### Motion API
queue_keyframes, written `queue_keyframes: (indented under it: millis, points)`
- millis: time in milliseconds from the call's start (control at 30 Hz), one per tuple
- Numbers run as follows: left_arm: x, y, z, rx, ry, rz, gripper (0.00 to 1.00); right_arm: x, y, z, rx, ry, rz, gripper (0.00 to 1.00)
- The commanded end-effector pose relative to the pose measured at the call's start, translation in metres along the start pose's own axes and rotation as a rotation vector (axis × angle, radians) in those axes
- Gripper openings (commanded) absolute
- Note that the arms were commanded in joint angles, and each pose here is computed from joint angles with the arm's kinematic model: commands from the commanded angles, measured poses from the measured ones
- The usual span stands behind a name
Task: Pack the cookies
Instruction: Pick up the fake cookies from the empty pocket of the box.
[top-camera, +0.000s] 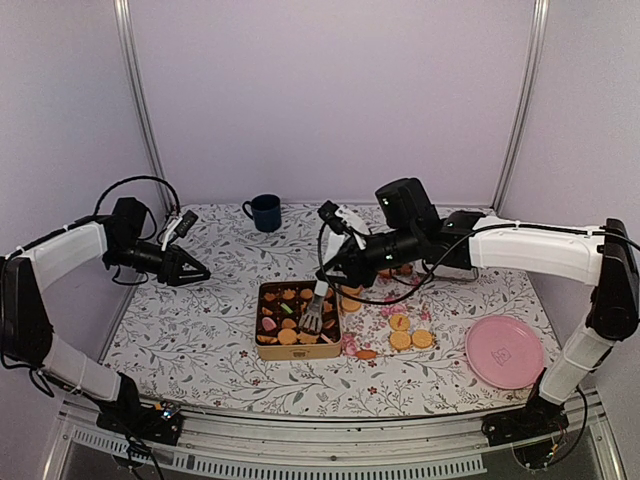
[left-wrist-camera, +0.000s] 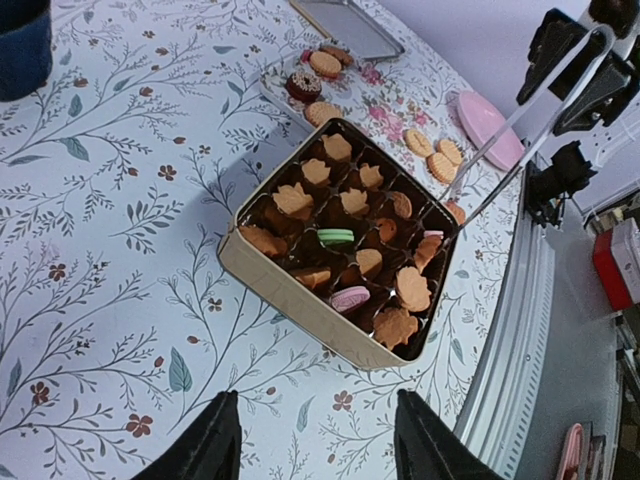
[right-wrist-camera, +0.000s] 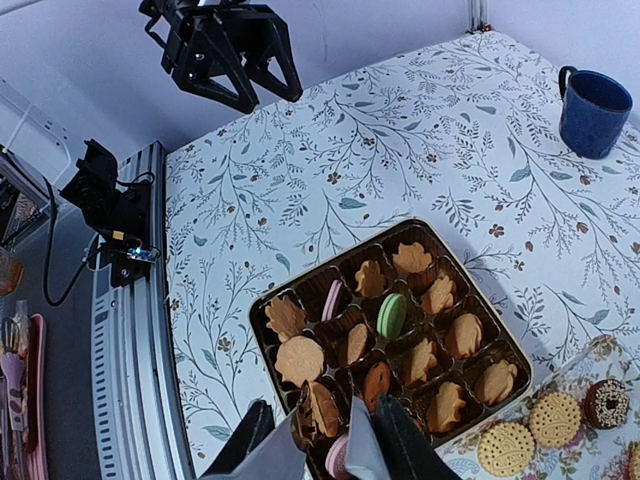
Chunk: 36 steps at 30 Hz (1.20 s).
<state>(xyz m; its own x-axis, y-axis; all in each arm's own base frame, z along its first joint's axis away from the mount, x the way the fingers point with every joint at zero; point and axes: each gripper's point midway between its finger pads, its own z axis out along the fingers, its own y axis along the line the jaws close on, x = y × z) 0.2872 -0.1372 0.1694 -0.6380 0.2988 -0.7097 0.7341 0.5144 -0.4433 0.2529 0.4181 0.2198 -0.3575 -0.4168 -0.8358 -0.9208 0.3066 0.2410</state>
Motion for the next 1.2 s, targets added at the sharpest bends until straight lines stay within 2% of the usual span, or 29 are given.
queue_keyframes:
  millis: [0,133,467,633,800,967,1167]
  points:
    - [0.0,-0.004,-0.005,0.002,-0.016,0.015,0.52,-0.016,0.006,0.003,-0.008,-0.025,-0.038,0.31]
    - [-0.001,-0.003,-0.006,-0.003,-0.018,0.015,0.52,-0.015,0.009,0.006,-0.007,-0.011,-0.04,0.29]
    - [-0.004,-0.001,-0.008,-0.011,-0.023,0.024,0.52,-0.003,0.017,0.007,-0.01,0.038,-0.049,0.29]
    - [-0.003,-0.001,-0.008,-0.011,-0.022,0.024,0.51,-0.011,0.015,0.0,0.017,0.014,-0.058,0.12]
    - [-0.003,-0.001,-0.008,-0.01,-0.024,0.023,0.51,-0.015,0.015,-0.007,0.045,0.003,-0.051,0.02]
    - [-0.002,0.0,-0.007,-0.009,-0.026,0.019,0.51,-0.016,0.019,-0.012,0.081,-0.005,-0.053,0.0]
    - [0.0,0.001,-0.006,-0.008,-0.025,0.017,0.51,-0.027,0.017,-0.026,0.146,-0.075,-0.003,0.0]
